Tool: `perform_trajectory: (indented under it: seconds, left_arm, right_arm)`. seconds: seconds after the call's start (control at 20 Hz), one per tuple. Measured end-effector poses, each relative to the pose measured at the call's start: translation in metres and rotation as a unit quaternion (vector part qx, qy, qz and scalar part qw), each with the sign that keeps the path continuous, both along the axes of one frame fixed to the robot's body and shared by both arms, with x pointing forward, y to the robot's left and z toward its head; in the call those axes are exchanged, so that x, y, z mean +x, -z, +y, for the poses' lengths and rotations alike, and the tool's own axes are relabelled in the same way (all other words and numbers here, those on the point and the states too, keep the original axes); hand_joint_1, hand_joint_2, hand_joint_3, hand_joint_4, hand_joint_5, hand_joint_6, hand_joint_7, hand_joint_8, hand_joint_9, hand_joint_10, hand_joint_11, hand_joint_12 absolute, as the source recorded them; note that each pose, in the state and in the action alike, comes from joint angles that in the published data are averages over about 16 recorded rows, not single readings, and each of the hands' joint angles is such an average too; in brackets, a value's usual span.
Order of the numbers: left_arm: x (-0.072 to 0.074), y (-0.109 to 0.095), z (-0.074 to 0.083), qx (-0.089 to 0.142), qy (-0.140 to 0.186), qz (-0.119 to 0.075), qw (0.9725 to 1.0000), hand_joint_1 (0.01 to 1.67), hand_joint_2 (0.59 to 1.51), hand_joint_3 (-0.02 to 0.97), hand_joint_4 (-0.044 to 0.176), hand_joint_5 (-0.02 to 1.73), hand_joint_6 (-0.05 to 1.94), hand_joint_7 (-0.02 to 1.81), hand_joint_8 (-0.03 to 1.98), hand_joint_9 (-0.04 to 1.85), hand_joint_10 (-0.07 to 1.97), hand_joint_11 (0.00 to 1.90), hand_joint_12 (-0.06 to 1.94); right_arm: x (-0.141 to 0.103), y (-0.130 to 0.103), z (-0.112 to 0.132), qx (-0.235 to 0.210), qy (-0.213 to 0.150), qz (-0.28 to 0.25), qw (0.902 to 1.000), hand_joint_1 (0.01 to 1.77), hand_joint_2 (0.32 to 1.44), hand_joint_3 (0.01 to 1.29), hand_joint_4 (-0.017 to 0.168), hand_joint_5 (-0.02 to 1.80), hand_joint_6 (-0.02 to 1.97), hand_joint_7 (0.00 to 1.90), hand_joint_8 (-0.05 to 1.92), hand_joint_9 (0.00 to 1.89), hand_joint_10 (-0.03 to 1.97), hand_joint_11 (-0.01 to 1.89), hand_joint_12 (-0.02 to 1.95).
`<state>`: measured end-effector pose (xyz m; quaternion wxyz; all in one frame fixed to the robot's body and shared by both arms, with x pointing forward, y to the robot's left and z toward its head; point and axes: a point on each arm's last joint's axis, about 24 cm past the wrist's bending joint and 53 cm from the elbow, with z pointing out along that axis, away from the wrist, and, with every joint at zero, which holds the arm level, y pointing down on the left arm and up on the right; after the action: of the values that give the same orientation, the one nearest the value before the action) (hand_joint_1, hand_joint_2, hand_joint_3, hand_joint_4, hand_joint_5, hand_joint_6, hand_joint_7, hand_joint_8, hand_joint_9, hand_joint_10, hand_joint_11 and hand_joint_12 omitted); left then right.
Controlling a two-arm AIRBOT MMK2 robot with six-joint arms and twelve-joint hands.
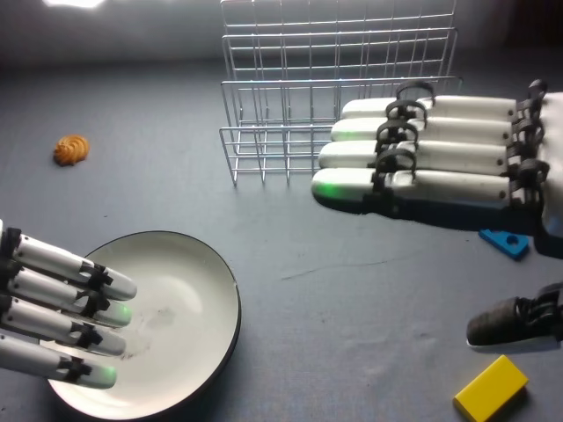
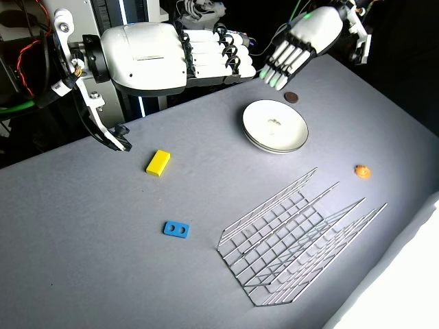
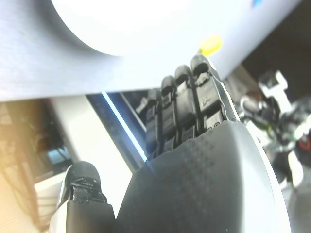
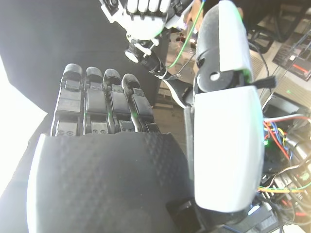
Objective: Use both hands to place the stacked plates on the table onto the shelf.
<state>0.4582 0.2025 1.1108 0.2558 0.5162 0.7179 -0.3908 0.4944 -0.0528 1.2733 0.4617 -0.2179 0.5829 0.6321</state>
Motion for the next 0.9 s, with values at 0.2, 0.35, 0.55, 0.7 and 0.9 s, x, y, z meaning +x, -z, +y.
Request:
perform_trajectory:
  seconds: [0.2,0.35,0.55,0.7,0.9]
  left_arm:
    - [0.006,0.025,0.006,0.035,-0.028,0.006,0.9990,0.01,1.105,0.010,-0.001,0.22,-0.01,0.21,0.01,0.18,0.00,0.12,0.10]
    - [0.011,0.041,0.012,0.059,-0.049,0.009,0.9970,0.02,1.106,0.010,-0.001,0.21,0.00,0.20,0.01,0.18,0.00,0.11,0.10]
    - [0.019,0.058,0.021,0.083,-0.078,0.012,0.9934,0.02,1.107,0.010,-0.001,0.20,0.00,0.19,0.01,0.16,0.00,0.10,0.10]
    - [0.026,0.068,0.026,0.096,-0.101,0.012,0.9902,0.02,1.108,0.010,-0.001,0.19,0.00,0.18,0.01,0.15,0.00,0.09,0.10]
    - [0.038,0.078,0.034,0.109,-0.133,0.010,0.9851,0.02,1.108,0.009,-0.001,0.18,0.00,0.17,0.01,0.15,0.00,0.08,0.10]
  right_arm:
    - [-0.002,0.008,0.006,-0.015,-0.012,-0.010,0.9998,1.11,0.94,0.02,-0.004,0.02,0.02,0.02,0.01,0.01,0.00,0.02,-0.01]
    - [-0.003,0.014,0.010,-0.024,-0.021,-0.017,0.9993,1.10,0.94,0.02,-0.003,0.02,0.02,0.02,0.01,0.01,0.00,0.02,-0.01]
    - [-0.004,0.022,0.016,-0.036,-0.035,-0.027,0.9984,1.10,0.95,0.02,-0.003,0.02,0.02,0.02,0.01,0.02,0.00,0.02,-0.01]
    - [-0.004,0.030,0.023,-0.047,-0.046,-0.034,0.9973,1.09,0.96,0.02,-0.002,0.02,0.02,0.02,0.01,0.02,0.00,0.02,-0.01]
    - [0.001,0.040,0.032,-0.059,-0.049,-0.039,0.9963,1.08,0.96,0.02,-0.001,0.02,0.02,0.02,0.01,0.02,0.00,0.02,-0.01]
